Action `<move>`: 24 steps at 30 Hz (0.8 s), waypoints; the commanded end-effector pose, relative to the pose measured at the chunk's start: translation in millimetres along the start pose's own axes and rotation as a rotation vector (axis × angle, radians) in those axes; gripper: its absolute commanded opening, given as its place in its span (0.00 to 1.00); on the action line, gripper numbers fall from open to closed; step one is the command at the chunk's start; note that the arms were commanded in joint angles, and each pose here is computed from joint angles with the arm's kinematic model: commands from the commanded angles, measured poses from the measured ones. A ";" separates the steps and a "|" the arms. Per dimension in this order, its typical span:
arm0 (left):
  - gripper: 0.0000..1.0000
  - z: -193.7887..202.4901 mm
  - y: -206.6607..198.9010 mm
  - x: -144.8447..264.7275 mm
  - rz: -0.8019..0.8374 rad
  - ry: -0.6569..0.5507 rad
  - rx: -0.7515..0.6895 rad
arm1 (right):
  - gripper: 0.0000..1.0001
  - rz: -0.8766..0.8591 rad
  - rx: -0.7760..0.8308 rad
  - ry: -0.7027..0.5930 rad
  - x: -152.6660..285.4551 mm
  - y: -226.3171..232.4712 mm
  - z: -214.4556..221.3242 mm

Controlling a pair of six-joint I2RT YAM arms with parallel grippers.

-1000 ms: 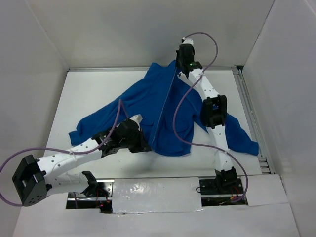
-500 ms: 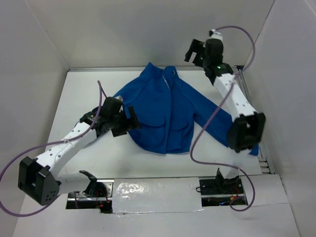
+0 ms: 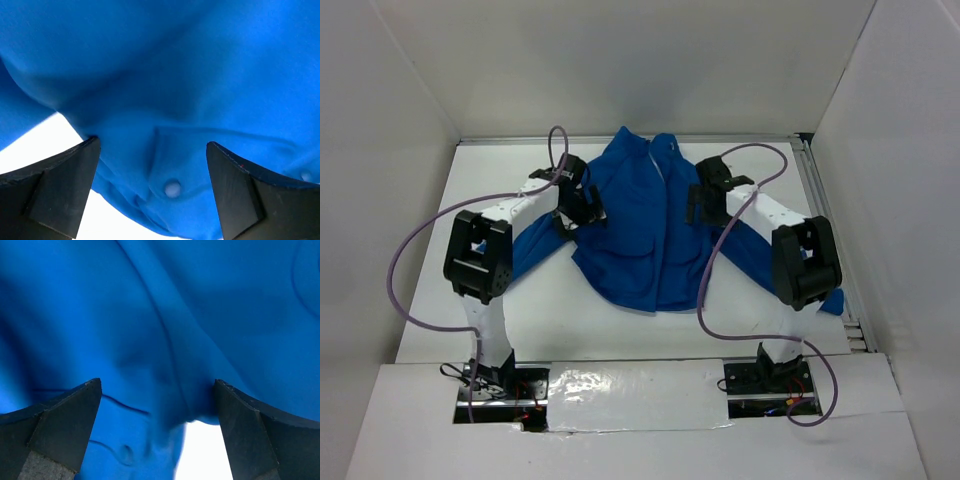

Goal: Zip up the jacket

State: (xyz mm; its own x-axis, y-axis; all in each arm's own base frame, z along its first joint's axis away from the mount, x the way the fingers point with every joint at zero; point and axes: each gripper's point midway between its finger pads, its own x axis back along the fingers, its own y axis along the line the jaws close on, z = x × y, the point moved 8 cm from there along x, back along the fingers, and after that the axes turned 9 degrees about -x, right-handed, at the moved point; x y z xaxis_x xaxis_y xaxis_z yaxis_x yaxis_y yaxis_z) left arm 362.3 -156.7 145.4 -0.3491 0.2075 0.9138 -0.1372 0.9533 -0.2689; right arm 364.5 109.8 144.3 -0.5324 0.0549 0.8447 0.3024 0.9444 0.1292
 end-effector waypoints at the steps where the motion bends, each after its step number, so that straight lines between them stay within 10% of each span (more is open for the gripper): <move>1: 0.99 -8.7 12.8 -12.7 -0.087 0.036 -0.007 | 1.00 0.132 -0.007 -0.001 11.7 -12.8 3.2; 5: 0.86 -11.3 38.2 -40.9 -0.149 0.118 0.039 | 0.98 0.219 -0.048 0.071 -9.5 -26.8 13.4; 8: 0.10 -16.7 62.9 -50.4 -0.235 0.134 0.093 | 0.56 0.263 -0.067 0.087 -18.3 -35.4 17.5; 9: 0.00 -23.4 74.7 -48.8 -0.236 0.135 0.132 | 0.30 0.282 -0.074 0.081 -19.6 -39.5 16.5; 11: 0.00 -33.0 84.6 -45.0 -0.200 0.107 0.154 | 0.00 0.310 -0.098 0.065 -17.9 -45.4 16.8; 21: 0.03 -85.7 147.3 10.9 -0.108 -0.072 0.248 | 0.04 0.308 -0.105 0.023 -5.6 -66.0 23.6; 24: 0.62 -101.8 148.0 23.9 -0.062 -0.113 0.219 | 0.42 0.192 -0.079 -0.034 12.3 -51.6 15.1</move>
State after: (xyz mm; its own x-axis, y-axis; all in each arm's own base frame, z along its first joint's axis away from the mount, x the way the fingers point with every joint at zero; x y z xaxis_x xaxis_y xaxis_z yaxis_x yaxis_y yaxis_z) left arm 410.2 -6.0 123.8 -0.3082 0.1343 0.9418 -0.4165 0.8710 -0.2605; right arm 332.2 72.5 109.7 -0.3905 0.2319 0.8909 0.4868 0.8734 -0.0140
